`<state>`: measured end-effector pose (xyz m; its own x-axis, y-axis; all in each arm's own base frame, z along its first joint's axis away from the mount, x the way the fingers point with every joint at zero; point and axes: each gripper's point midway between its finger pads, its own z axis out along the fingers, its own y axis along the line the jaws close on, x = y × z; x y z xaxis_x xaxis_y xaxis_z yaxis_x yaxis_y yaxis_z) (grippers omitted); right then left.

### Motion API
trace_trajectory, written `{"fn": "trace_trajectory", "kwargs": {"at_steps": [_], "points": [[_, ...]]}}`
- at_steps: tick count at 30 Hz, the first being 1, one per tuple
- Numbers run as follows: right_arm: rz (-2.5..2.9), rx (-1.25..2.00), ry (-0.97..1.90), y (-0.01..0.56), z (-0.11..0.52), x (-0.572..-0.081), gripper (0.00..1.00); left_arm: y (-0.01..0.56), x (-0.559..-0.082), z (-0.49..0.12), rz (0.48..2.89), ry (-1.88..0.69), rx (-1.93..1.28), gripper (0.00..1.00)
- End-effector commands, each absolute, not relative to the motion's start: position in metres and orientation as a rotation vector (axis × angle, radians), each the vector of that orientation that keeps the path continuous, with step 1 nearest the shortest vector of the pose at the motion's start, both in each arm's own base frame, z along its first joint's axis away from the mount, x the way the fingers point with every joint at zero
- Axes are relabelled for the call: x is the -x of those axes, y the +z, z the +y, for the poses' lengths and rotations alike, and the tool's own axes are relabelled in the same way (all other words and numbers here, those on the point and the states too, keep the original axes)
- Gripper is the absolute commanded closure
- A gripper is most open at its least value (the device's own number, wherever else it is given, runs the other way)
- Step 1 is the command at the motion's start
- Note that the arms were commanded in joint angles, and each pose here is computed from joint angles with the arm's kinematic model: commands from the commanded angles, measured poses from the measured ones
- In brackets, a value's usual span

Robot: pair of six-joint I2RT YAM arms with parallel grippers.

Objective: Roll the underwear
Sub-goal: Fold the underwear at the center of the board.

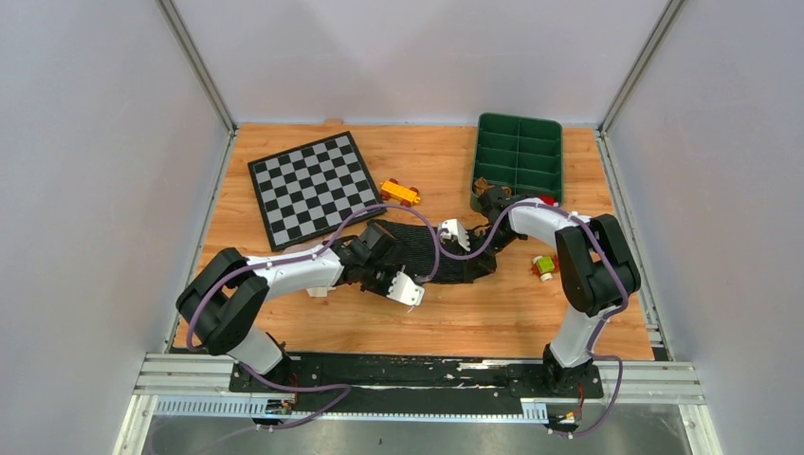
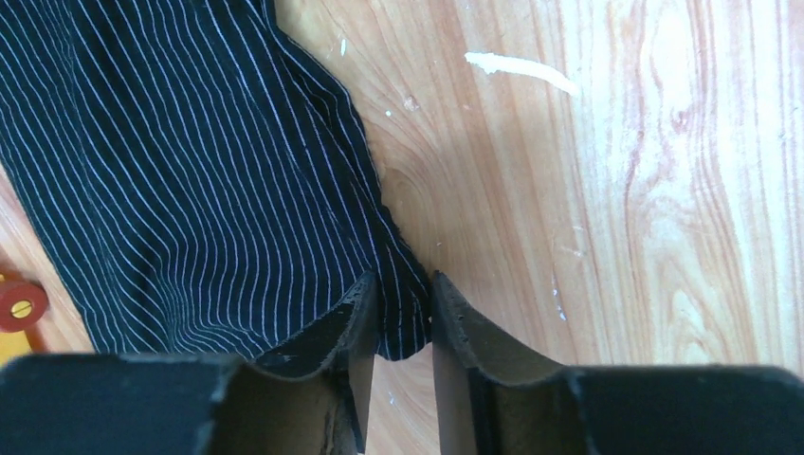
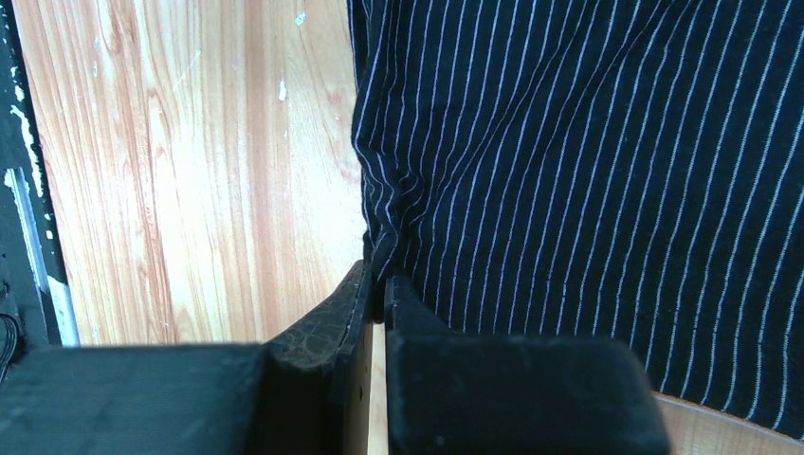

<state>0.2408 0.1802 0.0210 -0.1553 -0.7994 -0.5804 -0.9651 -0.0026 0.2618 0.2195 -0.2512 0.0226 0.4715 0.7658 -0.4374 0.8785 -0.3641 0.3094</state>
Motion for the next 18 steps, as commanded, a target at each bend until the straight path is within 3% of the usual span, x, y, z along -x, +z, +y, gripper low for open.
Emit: {"fn": "trace_trajectory", "kwargs": {"at_steps": [1,3,6,18], "points": [[2.087,1.899,0.906,-0.002,0.170,-0.227,1.00,0.029,-0.231,-0.254,1.358,-0.229,-2.181,0.73],[2.071,1.903,0.896,0.004,0.170,-0.227,1.00,0.032,-0.235,-0.254,1.367,-0.209,-2.178,0.85],[2.037,1.903,0.888,0.019,0.171,-0.225,1.00,0.043,-0.246,-0.255,1.384,-0.180,-2.150,0.94],[2.008,1.886,0.965,0.069,0.171,-0.202,1.00,0.085,-0.248,-0.260,1.426,-0.335,-2.084,1.00]]}}
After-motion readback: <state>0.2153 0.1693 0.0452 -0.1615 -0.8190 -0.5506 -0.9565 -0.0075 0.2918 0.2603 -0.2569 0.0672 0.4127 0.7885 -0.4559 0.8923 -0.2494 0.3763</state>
